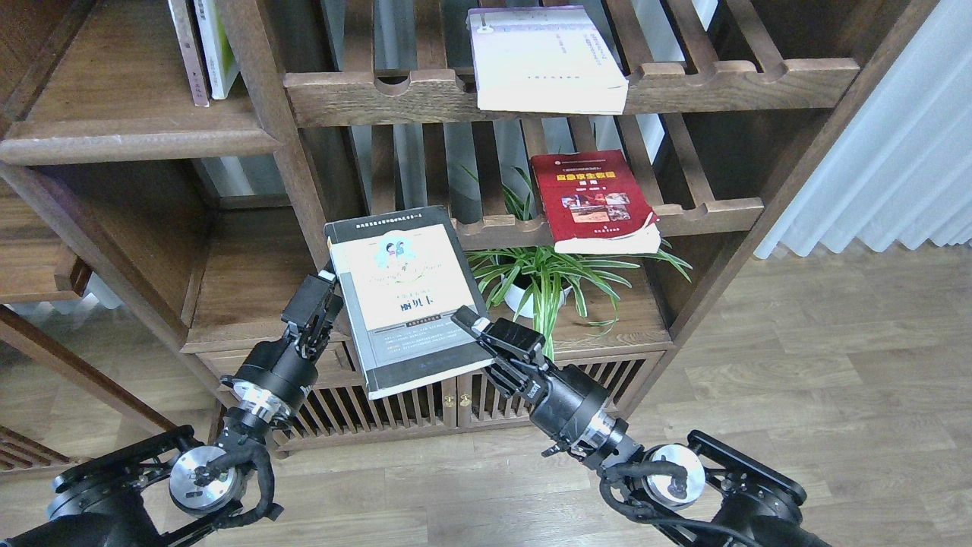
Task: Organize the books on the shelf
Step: 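Pull the grey-green book off the shelf toward the robot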
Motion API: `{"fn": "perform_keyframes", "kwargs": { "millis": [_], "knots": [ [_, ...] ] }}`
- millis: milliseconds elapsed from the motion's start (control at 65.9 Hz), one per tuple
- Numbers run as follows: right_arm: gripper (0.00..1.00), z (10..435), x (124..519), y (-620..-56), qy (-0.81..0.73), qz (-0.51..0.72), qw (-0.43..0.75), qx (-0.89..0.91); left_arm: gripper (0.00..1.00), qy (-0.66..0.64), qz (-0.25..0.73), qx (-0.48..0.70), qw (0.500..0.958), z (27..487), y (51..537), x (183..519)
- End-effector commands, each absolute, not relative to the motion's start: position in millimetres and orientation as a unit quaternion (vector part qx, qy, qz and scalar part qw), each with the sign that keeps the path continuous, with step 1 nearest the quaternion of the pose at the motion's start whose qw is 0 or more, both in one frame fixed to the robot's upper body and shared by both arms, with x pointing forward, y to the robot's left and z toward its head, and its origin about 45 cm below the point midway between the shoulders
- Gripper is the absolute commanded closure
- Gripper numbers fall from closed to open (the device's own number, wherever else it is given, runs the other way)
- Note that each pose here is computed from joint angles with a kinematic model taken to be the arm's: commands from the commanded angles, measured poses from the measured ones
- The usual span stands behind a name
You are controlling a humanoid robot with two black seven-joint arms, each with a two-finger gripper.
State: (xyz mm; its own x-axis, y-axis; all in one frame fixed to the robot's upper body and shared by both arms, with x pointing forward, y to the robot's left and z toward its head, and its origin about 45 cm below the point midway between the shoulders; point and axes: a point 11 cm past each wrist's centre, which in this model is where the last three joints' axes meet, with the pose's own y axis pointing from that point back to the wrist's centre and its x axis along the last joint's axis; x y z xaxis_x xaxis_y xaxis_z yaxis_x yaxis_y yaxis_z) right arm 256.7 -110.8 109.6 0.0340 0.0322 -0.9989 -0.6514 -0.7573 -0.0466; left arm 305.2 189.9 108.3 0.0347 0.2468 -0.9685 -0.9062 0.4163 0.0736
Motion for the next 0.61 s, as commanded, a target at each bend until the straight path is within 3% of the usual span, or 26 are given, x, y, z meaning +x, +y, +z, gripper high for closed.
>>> {"fn": "perform_keyframes", "kwargs": {
  "millis": [0, 592],
  "knots": [
    [0.96, 106.1, 255.8, -111.0, 0.234, 0.656, 0.256, -0.670, 0.07, 0.538, 0.434, -0.309, 0.653, 111.9, 184.7, 304.0],
    [0.96, 97.1, 259.8, -104.3, 0.245, 0.664, 0.268, -0.654, 0.05, 0.516, 0.474, -0.240, 0.672, 103.6, 245.6, 286.1]
  ]
}}
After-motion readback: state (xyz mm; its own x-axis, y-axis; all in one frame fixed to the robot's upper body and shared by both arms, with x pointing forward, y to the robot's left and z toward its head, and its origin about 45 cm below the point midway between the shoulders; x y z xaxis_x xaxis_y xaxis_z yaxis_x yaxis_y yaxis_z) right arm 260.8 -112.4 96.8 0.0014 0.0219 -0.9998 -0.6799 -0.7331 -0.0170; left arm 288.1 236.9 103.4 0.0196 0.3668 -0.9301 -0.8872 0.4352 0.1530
